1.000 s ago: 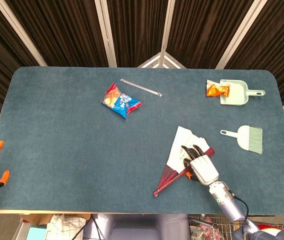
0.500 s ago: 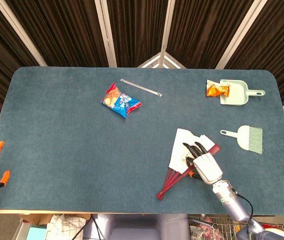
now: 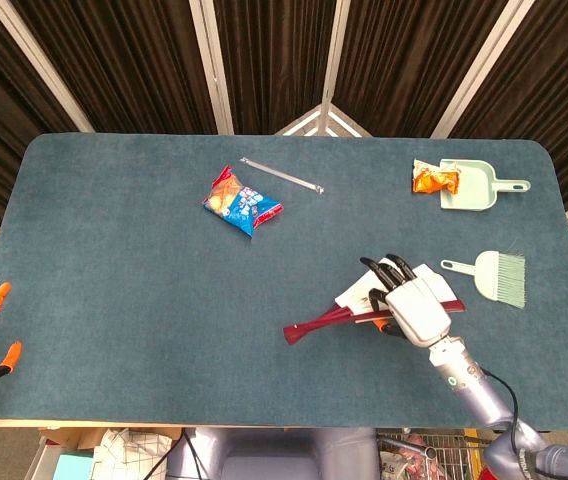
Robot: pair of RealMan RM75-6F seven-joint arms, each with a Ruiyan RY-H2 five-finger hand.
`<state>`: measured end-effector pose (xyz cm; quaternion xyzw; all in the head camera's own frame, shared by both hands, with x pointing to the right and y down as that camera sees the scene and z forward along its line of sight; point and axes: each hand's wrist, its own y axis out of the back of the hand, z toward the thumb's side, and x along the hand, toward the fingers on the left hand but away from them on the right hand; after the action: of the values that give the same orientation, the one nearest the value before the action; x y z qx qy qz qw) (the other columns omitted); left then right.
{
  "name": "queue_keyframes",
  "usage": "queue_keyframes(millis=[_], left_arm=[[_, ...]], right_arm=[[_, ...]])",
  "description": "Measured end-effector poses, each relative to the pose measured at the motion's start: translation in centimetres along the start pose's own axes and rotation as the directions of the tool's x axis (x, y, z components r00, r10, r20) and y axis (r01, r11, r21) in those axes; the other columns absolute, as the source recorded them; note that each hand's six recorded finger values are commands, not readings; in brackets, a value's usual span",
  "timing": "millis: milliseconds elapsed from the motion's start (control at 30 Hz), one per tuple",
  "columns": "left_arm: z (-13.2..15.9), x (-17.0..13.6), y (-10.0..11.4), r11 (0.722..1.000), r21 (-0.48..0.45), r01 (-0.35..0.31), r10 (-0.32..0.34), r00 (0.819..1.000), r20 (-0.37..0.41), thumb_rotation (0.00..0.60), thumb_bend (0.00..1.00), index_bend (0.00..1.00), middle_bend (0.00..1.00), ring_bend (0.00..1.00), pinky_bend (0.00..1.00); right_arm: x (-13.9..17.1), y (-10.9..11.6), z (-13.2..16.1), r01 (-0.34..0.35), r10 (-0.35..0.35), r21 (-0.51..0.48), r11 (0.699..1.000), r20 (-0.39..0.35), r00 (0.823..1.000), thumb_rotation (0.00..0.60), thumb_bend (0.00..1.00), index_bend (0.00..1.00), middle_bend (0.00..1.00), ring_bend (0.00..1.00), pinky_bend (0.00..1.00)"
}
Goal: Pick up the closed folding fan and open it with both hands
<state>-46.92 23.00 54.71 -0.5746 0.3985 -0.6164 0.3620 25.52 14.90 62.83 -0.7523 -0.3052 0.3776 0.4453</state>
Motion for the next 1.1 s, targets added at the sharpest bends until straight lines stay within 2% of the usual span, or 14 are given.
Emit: queue_keyframes(millis=[333, 533, 800, 1100], left_arm=[[0.9, 0.1, -0.1, 1.000, -0.022, -0.013, 0.014, 0.999, 0.049, 0.600, 0.47, 0.03, 0.00, 0.00, 0.00], [1.3, 0.4, -0.3, 0.997, -0.081, -0.013, 0.018, 0.998, 0.067, 0.600, 0.45, 0.05, 0.00, 0.00, 0.00], [3.0, 1.2, -0.9, 0.973, -0.228, 0.020, 0.012, 0.991, 0.137, 0.600, 0.43, 0.05, 0.00, 0.00, 0.00], [6.1, 4.3, -2.9, 0.926, -0.340, 0.165, -0.077, 0.963, 0.259, 0.600, 0.42, 0.08, 0.00, 0.00, 0.00]], right_arm=[[-4.8, 7.3, 2.8, -0.072, 0.072, -0.026, 0.997, -0.009, 0.997, 0.600, 0.42, 0.69, 0.15, 0.22, 0.15], [-7.1, 10.2, 5.0, -0.098, 0.097, -0.053, 0.994, -0.021, 0.995, 0.600, 0.43, 0.71, 0.16, 0.23, 0.15], [-10.0, 11.7, 8.6, -0.133, 0.129, -0.042, 0.990, -0.080, 0.988, 0.600, 0.43, 0.71, 0.16, 0.23, 0.15], [-12.9, 11.5, 12.4, -0.139, 0.125, -0.077, 0.987, -0.159, 0.979, 0.600, 0.43, 0.71, 0.16, 0.23, 0.15]])
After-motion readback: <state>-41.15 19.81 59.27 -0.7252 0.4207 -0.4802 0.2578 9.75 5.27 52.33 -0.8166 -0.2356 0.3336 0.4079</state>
